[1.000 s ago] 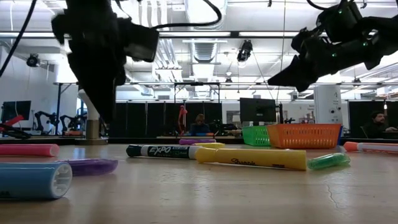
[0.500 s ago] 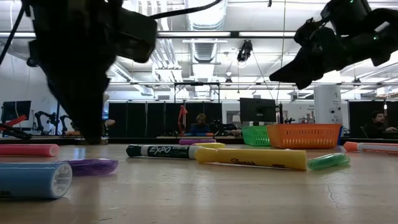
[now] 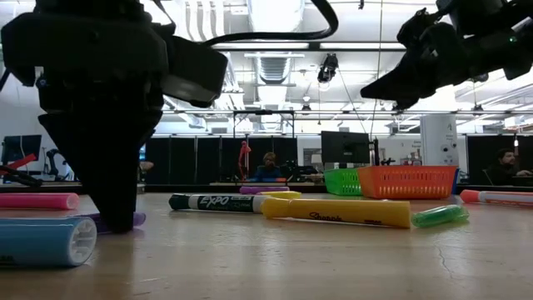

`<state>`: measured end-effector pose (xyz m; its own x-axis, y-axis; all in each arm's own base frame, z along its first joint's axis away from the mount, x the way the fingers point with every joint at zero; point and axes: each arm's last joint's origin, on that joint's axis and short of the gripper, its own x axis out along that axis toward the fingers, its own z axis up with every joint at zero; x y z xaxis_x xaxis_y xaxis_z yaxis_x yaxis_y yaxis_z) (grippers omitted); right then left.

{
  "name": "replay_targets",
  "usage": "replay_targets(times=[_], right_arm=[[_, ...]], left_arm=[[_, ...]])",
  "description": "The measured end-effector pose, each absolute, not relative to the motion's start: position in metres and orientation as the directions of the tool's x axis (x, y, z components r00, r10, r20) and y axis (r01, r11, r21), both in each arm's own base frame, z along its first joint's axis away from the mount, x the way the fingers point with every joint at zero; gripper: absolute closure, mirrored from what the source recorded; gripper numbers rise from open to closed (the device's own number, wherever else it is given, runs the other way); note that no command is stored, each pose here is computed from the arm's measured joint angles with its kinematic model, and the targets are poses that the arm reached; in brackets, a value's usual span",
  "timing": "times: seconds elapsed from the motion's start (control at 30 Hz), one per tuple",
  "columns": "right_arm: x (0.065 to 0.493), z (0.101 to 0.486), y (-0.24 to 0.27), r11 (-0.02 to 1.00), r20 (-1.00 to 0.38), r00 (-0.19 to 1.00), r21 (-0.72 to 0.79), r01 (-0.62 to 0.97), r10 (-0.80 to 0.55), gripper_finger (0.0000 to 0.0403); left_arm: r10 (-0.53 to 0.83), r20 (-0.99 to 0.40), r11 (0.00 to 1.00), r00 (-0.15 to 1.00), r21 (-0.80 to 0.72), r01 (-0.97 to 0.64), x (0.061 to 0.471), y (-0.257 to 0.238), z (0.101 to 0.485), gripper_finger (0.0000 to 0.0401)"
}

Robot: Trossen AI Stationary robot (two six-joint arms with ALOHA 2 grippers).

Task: Pick & Place Markers
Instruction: Put the violet pen into the blue bin

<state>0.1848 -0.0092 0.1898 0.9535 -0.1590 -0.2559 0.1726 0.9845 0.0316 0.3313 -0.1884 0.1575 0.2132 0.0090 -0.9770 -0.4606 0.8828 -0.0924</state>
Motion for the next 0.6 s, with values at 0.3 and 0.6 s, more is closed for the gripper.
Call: replay_targets(times=[0.3,0.6], right_arm=[[0.185,0.189,-0.009,0.984,-0.259,0.953,0.038,0.176,-0.16,0.0385],[0.182,0.183,-0.001,0.984,-0.284,0.952,0.093,0.151,-0.119,0.0385]], left_arm=[[0.039,-0.976,0.879,0.213,-0.068,-0.472,0.325,-0.186,0.167,0.0367],[0.139,-0.919,0.91,0.37,-0.029,-0.414,0.322,-0.165,0.202,0.0373]])
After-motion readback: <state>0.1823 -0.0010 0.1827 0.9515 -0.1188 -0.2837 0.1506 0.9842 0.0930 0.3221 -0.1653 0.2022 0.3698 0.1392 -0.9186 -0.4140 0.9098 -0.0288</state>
